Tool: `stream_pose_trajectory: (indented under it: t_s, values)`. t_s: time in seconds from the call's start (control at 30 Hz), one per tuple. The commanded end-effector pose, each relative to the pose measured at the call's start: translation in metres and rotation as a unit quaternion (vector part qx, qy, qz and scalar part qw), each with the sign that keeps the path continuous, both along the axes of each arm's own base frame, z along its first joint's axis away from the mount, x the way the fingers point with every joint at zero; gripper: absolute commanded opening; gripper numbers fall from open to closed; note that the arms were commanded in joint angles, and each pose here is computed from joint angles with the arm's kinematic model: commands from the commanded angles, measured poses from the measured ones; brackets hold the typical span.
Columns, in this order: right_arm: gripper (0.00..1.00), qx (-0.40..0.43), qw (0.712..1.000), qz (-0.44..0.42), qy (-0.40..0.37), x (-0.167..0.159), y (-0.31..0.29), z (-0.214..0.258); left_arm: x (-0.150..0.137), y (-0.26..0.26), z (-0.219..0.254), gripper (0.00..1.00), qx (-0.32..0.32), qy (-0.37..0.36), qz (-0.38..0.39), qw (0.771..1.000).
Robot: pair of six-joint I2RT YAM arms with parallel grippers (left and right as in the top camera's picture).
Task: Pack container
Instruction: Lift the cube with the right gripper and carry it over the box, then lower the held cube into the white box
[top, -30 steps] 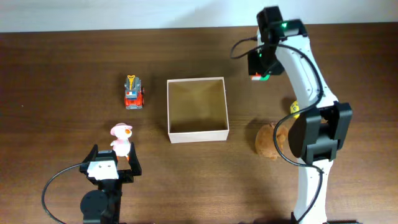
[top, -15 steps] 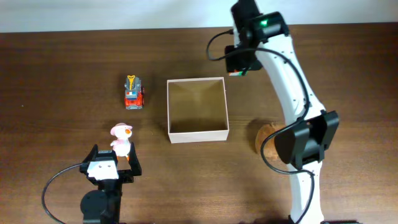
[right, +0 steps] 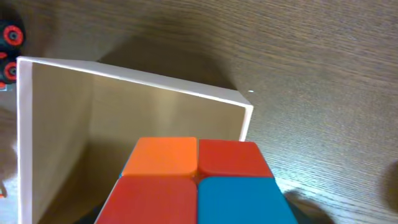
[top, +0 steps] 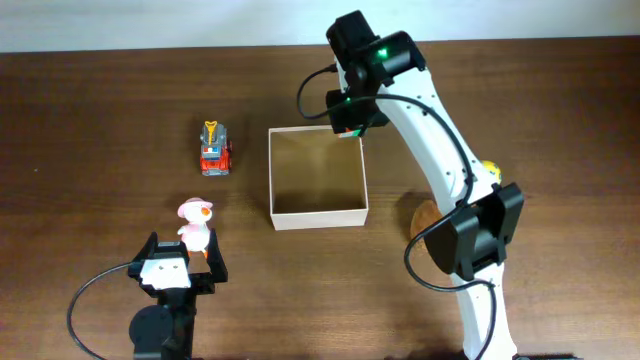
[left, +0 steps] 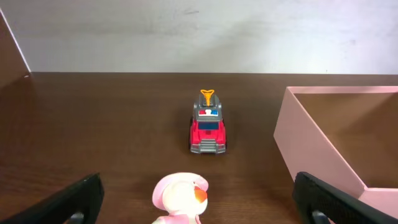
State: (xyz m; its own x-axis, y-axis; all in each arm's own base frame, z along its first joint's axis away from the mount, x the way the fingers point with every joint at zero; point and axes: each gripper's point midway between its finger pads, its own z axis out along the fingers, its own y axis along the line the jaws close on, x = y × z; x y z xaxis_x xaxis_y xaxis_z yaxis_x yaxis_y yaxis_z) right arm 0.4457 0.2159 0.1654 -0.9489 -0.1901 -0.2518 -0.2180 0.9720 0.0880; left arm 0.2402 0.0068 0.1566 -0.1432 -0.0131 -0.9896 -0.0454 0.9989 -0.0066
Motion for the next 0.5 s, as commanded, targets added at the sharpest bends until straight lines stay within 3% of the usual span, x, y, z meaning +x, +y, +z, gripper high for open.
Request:
stream_pose_trajectory:
  t_s: [0.0, 0.47]
  values:
    - [0.52, 0.007, 1.000, 0.005, -0.006, 0.000, 0.011, 0.001, 0.000, -0.001, -0.003, 0.99, 0.009, 0.001, -0.006, 1.000]
    - [0.53, -0.018, 0.999, 0.002, 0.050, -0.015, 0.008, -0.064, 0.000, -0.001, -0.003, 0.99, 0.009, 0.001, -0.006, 1.000]
